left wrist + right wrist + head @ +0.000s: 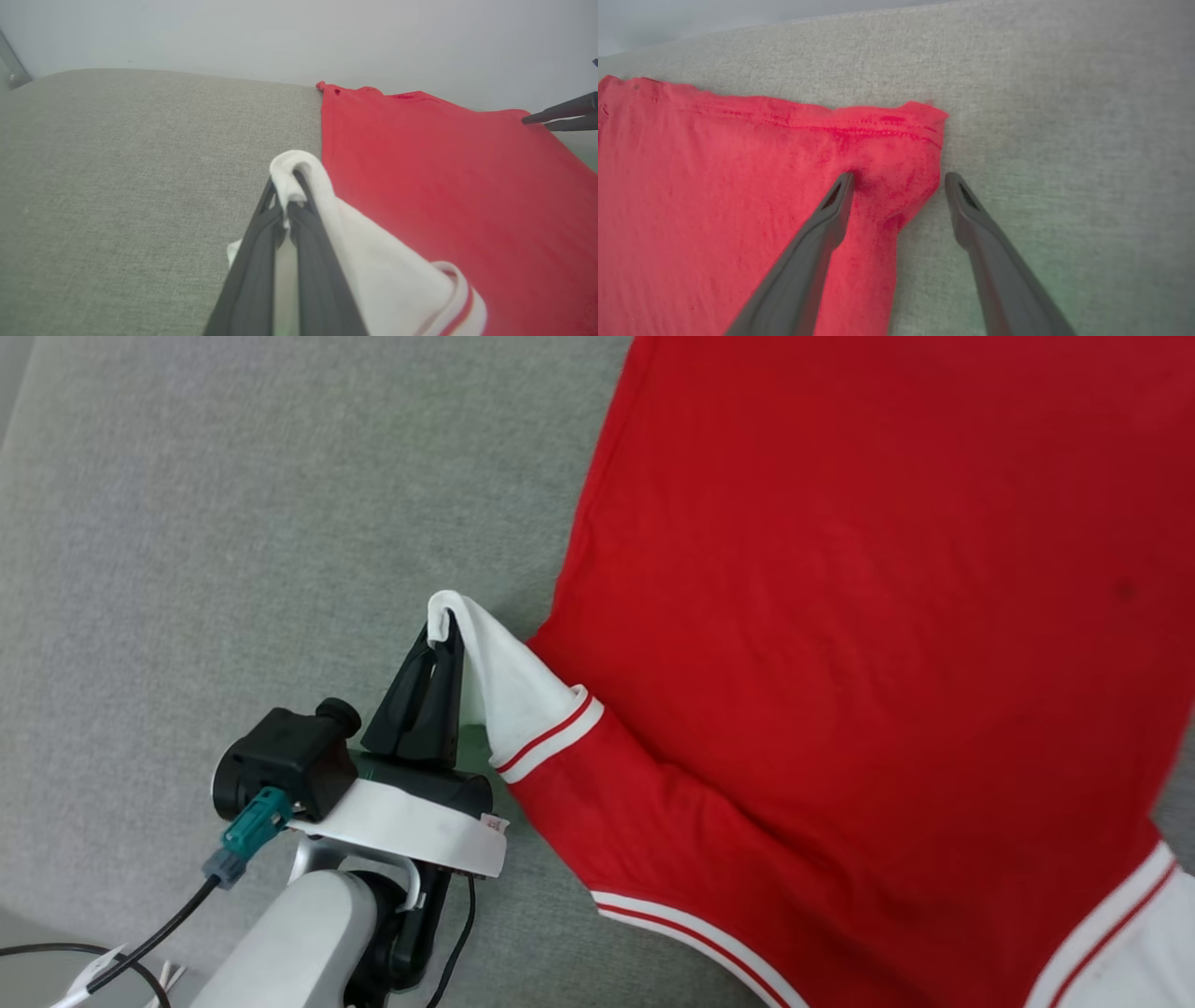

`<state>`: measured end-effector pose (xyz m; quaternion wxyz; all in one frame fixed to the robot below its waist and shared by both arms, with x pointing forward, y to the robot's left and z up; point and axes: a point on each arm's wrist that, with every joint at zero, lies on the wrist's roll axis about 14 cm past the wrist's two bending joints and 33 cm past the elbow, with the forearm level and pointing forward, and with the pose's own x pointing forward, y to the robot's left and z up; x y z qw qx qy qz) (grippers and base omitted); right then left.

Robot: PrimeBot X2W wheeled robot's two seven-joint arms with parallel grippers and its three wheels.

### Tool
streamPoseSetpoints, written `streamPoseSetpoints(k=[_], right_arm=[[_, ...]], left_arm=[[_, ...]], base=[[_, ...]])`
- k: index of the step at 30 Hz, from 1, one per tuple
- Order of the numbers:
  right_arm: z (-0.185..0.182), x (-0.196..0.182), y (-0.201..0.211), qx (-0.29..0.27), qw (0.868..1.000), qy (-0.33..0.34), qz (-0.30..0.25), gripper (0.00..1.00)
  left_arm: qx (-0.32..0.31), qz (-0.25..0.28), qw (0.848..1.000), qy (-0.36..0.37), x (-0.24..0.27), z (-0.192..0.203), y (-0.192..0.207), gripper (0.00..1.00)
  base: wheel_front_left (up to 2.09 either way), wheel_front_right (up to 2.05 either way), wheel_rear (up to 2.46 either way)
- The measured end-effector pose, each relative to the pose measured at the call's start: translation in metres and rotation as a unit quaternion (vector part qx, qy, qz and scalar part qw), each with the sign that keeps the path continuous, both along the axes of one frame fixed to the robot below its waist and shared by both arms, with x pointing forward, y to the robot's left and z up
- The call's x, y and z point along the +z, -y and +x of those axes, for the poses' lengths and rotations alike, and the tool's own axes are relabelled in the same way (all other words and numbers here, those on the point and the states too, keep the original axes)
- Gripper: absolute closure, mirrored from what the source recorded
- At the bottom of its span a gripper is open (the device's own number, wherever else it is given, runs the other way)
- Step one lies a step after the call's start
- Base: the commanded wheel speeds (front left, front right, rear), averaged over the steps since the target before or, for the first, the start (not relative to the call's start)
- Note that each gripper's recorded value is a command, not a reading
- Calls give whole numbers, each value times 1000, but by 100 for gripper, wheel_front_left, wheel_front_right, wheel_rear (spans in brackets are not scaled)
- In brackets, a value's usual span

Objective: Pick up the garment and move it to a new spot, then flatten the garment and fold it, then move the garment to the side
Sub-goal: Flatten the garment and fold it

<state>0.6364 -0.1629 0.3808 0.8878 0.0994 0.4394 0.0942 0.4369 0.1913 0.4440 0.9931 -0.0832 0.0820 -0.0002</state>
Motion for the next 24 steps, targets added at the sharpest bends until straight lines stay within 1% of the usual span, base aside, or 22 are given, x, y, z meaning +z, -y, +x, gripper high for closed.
streamPoseSetpoints(k=[2, 6, 7, 8, 9, 14, 18, 20, 24], right_arm=[[3, -16, -11, 6, 1000, -17, 5, 0], [5, -36, -19, 15, 998, -53, 0, 0], [4, -39, -19, 15, 998, -61, 0, 36], [4, -41, -19, 13, 998, -67, 1, 92], [4, -41, -18, 13, 997, -70, -1, 100], [0, -32, -16, 15, 998, -66, -12, 100], [-8, -17, -8, 30, 997, -49, -46, 100], [-13, -3, 1, 34, 997, -34, -64, 100], [-22, 38, 21, 37, 995, 8, -88, 100]], left_arm=[[4, 5, 1000, -7, -7, -1, -4, 100], [16, 7, 1000, -19, -15, -6, -12, 100], [19, 10, 1000, -19, -16, -6, -14, 100], [20, 12, 1000, -19, -16, -6, -16, 100], [20, 12, 1000, -17, -15, -5, -17, 100], [18, 10, 1000, -10, -10, -6, -17, 100], [15, 9, 1000, -4, -4, -9, -16, 100], [16, 6, 1000, -1, 0, -12, -17, 100], [21, 1, 1000, -9, 0, -24, -19, 100]], base=[[0, 0, 0], [0, 0, 0], [0, 0, 0], [0, 0, 0], [0, 0, 0], [0, 0, 0], [0, 0, 0], [0, 0, 0], [0, 0, 0]])
